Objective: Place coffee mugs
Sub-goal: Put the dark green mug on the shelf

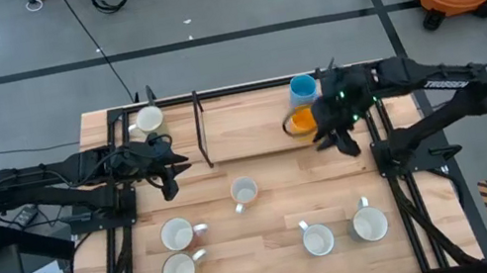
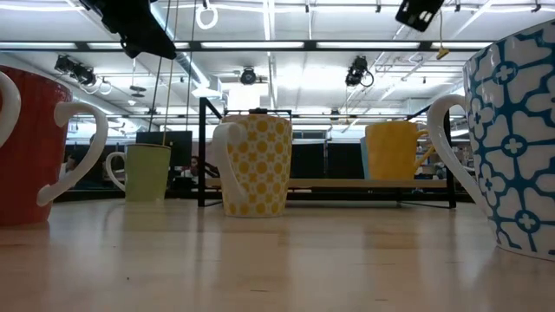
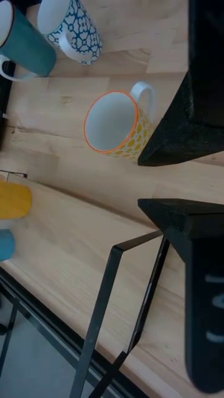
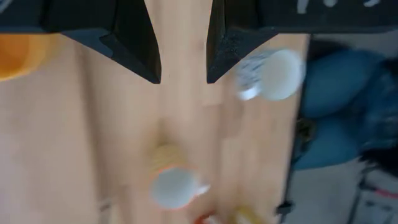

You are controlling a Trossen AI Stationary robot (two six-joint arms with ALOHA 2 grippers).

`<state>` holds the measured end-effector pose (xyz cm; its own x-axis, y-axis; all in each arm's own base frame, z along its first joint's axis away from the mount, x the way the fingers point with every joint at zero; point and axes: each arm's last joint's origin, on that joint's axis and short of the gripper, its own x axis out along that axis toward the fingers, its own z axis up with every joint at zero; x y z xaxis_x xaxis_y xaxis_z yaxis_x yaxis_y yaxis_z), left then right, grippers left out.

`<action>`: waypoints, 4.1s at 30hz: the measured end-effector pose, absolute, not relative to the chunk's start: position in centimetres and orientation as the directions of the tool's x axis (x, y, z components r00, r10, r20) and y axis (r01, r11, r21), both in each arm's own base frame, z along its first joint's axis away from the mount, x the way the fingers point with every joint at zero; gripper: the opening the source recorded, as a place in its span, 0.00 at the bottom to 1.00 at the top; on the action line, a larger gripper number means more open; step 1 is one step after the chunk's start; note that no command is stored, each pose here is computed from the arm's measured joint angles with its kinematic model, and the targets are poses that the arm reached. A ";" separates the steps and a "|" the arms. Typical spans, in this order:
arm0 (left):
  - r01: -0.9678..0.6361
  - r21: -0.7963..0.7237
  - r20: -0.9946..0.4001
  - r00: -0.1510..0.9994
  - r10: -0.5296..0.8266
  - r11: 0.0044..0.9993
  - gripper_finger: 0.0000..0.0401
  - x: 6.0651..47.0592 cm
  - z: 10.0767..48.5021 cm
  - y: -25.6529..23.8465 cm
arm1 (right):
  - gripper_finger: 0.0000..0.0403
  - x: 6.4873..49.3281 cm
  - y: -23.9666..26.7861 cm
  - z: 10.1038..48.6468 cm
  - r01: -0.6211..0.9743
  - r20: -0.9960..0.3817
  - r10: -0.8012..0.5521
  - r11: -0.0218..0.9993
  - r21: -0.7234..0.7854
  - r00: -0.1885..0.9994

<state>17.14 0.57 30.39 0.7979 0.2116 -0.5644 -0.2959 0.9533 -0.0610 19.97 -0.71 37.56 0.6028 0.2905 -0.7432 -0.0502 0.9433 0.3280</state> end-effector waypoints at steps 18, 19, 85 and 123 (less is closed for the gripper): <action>-0.312 -0.091 -0.554 0.805 0.212 0.946 0.25 17.2 30.5 0.6 | 0.32 19.0 10.8 35.3 -0.306 -0.853 0.434 0.887 0.347 0.289; -0.312 -0.092 -0.554 0.805 0.212 0.946 0.25 17.2 30.5 0.6 | 0.32 19.1 11.2 35.1 -0.312 -0.860 0.429 0.886 0.342 0.277; -0.308 -0.087 -0.553 0.806 0.211 0.948 0.25 17.2 30.5 0.6 | 0.28 22.0 16.3 22.8 -0.239 -0.990 -0.013 0.971 0.021 -0.138; -0.307 -0.086 -0.553 0.806 0.211 0.948 0.25 17.2 30.5 0.6 | 0.06 21.8 12.0 26.1 0.378 -0.978 0.149 0.922 0.083 -0.146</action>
